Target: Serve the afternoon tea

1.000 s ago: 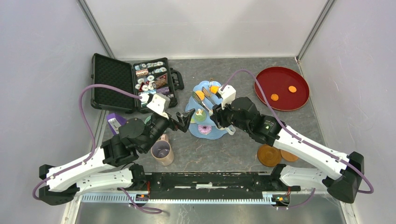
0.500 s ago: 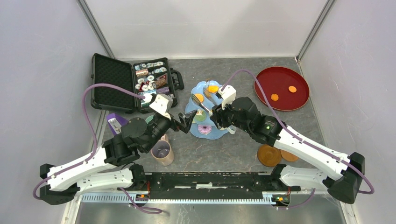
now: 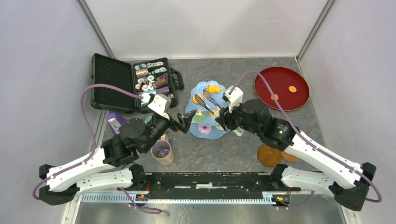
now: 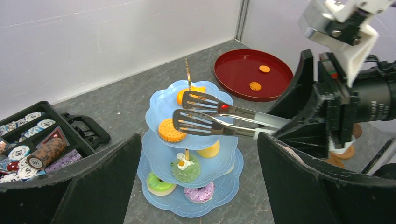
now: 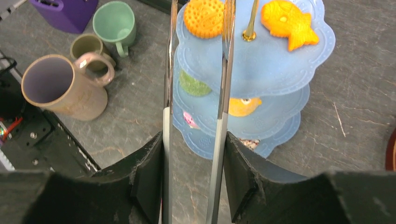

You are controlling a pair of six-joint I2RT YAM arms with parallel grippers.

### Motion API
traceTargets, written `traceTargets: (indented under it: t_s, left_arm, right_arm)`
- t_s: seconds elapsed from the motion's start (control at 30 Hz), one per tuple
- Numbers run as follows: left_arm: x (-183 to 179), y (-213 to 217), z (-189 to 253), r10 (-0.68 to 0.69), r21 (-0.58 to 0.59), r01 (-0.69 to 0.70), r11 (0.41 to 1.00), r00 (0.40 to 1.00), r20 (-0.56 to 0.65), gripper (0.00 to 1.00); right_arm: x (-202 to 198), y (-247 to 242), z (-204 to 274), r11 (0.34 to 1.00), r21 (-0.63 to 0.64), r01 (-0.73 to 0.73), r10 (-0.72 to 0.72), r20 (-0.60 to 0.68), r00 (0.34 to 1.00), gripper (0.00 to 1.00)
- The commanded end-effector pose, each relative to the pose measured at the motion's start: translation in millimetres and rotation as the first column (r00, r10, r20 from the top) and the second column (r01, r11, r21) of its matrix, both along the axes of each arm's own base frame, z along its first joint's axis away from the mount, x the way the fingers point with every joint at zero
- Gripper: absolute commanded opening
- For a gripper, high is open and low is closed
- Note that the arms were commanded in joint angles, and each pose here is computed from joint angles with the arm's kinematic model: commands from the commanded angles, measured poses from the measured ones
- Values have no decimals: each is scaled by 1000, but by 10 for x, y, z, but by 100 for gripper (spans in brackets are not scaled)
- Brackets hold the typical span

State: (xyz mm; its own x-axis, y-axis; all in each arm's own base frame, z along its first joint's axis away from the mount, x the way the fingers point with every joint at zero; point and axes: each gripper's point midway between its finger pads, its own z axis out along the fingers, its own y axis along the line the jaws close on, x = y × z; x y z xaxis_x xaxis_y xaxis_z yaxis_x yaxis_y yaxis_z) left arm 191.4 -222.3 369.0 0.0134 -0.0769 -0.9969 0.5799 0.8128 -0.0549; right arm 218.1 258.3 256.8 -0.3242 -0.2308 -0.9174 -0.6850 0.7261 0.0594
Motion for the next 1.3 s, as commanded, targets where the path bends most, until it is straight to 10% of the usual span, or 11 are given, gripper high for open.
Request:
traceTargets:
  t_s: [0.0, 0.47, 1.0, 1.27]
  left_arm:
    - [-10, 44, 170, 9, -92, -9, 996, 1000, -4, 100]
    - [-4, 40, 164, 12, -92, -12, 996, 1000, -5, 100]
    - [22, 17, 122, 20, -74, -21, 997, 1000, -7, 100]
    - [19, 22, 126, 19, -73, -20, 997, 1000, -3, 100]
  right_arm:
    - [-213, -174, 238, 996, -26, -87, 89, 66, 994, 50]
    - [-360, -1184, 95, 971, -20, 239, -236, 92, 967, 46]
    - [749, -2148, -507, 602, -335, 725, -726, 148, 671, 48]
    - [1132, -2644, -1118, 567, -358, 742, -811, -85, 579, 53]
